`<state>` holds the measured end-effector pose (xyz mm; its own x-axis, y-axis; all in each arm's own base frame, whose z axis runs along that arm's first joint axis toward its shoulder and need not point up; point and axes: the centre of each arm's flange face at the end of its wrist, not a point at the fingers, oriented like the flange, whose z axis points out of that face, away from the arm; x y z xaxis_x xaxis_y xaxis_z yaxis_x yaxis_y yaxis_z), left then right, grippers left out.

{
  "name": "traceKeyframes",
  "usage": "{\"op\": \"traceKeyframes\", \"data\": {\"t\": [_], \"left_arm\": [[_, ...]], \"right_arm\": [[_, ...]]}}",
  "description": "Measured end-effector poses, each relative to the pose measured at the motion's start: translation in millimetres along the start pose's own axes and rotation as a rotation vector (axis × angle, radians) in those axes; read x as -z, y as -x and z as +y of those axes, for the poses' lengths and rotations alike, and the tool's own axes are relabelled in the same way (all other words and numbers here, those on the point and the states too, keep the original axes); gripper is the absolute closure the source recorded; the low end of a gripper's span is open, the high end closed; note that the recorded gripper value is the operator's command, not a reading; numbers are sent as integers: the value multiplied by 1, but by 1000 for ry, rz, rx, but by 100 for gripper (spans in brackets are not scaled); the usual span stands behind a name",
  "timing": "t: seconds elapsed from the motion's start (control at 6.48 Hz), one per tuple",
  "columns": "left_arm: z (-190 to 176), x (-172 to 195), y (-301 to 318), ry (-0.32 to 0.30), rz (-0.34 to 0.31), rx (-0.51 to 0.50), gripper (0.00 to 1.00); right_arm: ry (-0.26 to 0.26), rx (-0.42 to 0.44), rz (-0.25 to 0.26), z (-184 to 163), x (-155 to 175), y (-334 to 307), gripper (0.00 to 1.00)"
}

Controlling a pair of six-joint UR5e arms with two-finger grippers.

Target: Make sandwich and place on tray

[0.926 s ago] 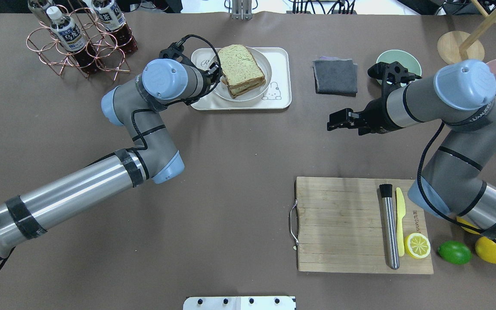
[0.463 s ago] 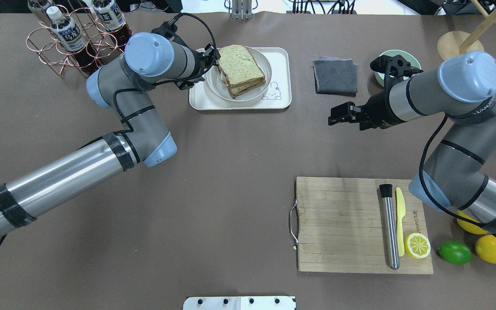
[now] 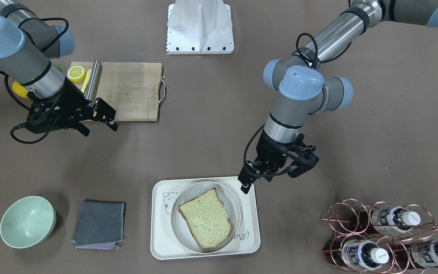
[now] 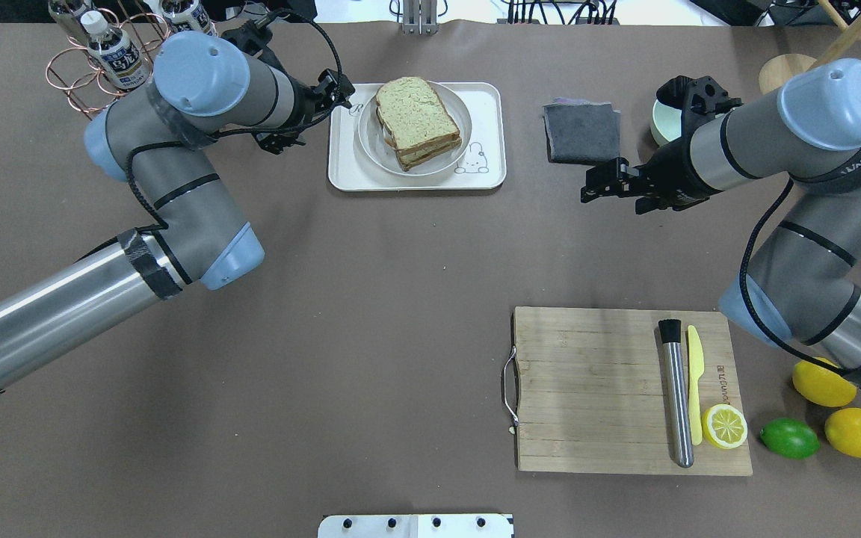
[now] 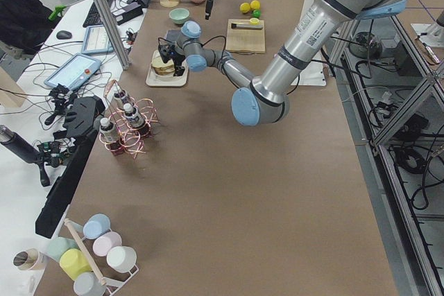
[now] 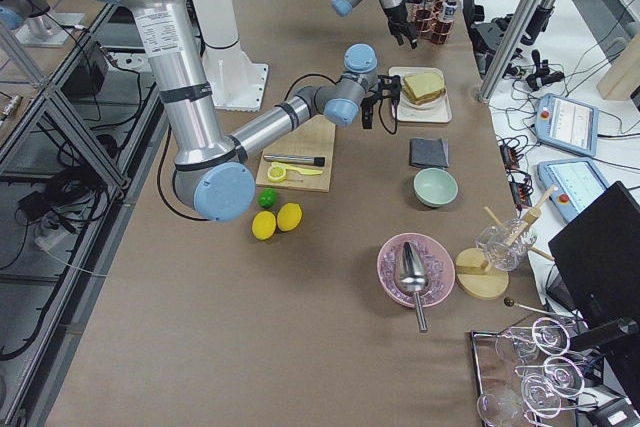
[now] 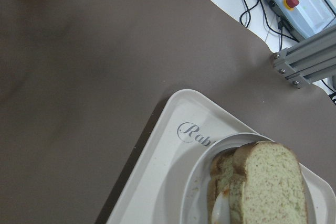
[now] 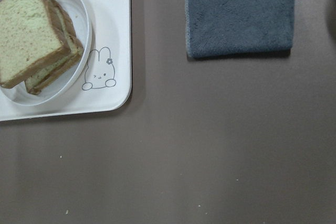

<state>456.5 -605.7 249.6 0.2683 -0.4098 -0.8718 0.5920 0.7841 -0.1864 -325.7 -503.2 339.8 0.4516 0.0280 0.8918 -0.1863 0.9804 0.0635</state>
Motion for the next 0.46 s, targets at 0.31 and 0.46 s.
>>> {"op": "traceKeyframes", "data": {"t": [0.31, 0.46], "left_arm": [[-10, 67, 28, -20, -77, -105, 2], [-24, 104, 38, -41, -139, -179, 2]], "right_arm": [[4, 41, 108, -31, 25, -28, 1], [14, 81, 189, -50, 40, -52, 1]]}}
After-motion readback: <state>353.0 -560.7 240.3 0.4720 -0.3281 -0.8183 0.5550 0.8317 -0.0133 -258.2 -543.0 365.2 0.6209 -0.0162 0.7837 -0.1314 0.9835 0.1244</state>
